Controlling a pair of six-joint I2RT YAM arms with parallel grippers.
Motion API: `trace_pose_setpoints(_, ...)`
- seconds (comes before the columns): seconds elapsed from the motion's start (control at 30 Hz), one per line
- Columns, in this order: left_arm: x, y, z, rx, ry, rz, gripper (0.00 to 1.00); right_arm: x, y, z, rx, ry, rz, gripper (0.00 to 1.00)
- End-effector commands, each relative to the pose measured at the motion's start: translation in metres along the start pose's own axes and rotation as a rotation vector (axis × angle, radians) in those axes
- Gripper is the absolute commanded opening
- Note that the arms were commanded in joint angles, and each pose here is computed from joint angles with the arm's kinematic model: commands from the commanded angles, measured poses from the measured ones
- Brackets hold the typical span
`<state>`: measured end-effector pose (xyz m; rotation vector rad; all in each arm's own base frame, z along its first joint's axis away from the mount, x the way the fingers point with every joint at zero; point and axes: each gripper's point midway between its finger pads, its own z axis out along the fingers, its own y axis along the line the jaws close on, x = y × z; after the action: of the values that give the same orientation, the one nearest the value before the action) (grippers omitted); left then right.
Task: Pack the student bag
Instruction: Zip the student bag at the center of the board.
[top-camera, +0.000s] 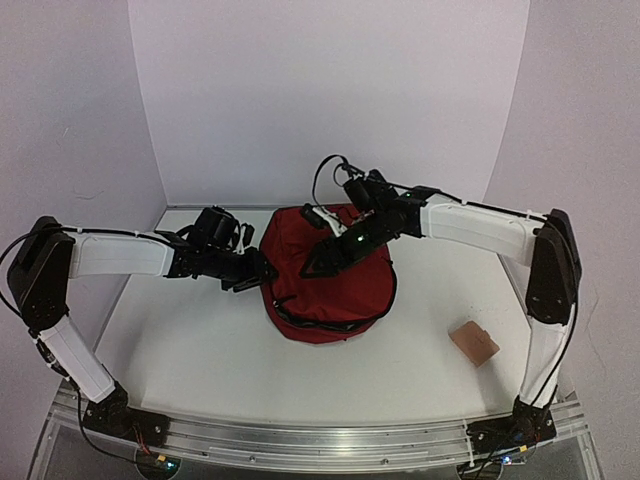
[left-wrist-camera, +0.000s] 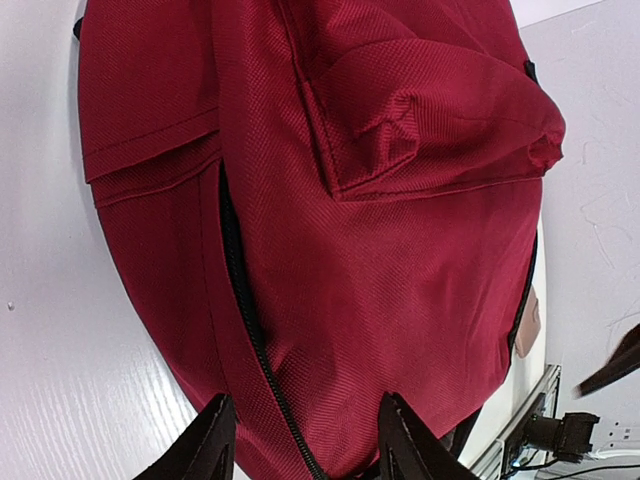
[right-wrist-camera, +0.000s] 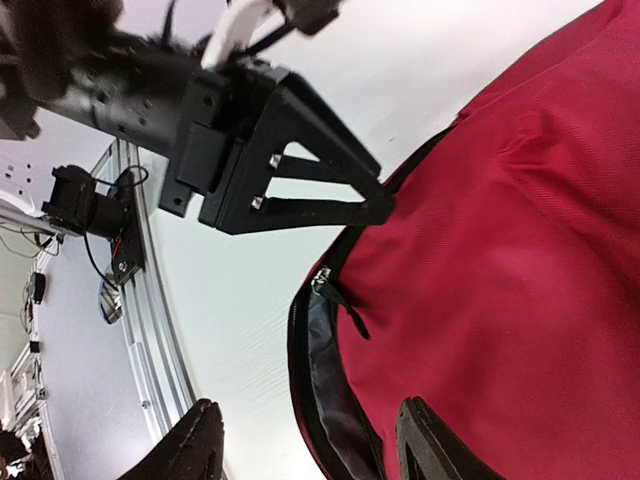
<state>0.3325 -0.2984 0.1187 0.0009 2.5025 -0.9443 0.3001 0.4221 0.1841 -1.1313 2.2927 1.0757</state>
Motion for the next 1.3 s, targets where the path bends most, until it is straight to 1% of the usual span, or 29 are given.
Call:
trace_pose_setpoints(0.0, -0.006, -0.007, -0.005, 0.035, -0.032, -0.005, 0.48, 0.011, 0.008, 0.024, -0.068, 0.062, 0.03, 0.59)
trace_pose_setpoints(0.17, -0.005, -0.008, -0.005, 0.041, -0.029, -0.003, 0.48, 0.019, 0.008, 0.042, -0.104, 0.099, 0.064, 0.56)
trace_pose_setpoints(0.47, -0.005, -0.009, -0.004, 0.047, -0.026, 0.004, 0.46, 0.018, 0.006, 0.063, -0.161, 0.123, 0.126, 0.52)
trace_pose_setpoints(0.7, -0.006, -0.01, -0.006, 0.048, -0.029, 0.008, 0.46, 0.019, -0.007, 0.075, -0.129, 0.13, 0.143, 0.51)
trace_pose_setpoints(0.9, -0.006, -0.01, -0.005, 0.047, -0.027, 0.01, 0.46, 0.017, -0.022, 0.076, -0.038, 0.118, 0.136, 0.56)
trace_pose_setpoints(1.0, -0.006, -0.01, -0.004, 0.047, -0.026, 0.01, 0.46, 0.016, -0.029, 0.074, 0.013, 0.111, 0.127, 0.62)
trace_pose_setpoints(1.07, -0.007, -0.01, -0.003, 0.049, -0.025, 0.011, 0.45, 0.016, -0.032, 0.075, 0.031, 0.11, 0.13, 0.63)
trace_pose_setpoints(1.1, -0.007, -0.011, -0.003, 0.049, -0.025, 0.012, 0.45, 0.017, -0.033, 0.075, 0.033, 0.111, 0.133, 0.63)
trace_pose_setpoints(1.27, -0.007, -0.01, -0.002, 0.048, -0.024, 0.014, 0.45, 0.021, -0.02, 0.082, -0.068, 0.133, 0.169, 0.51)
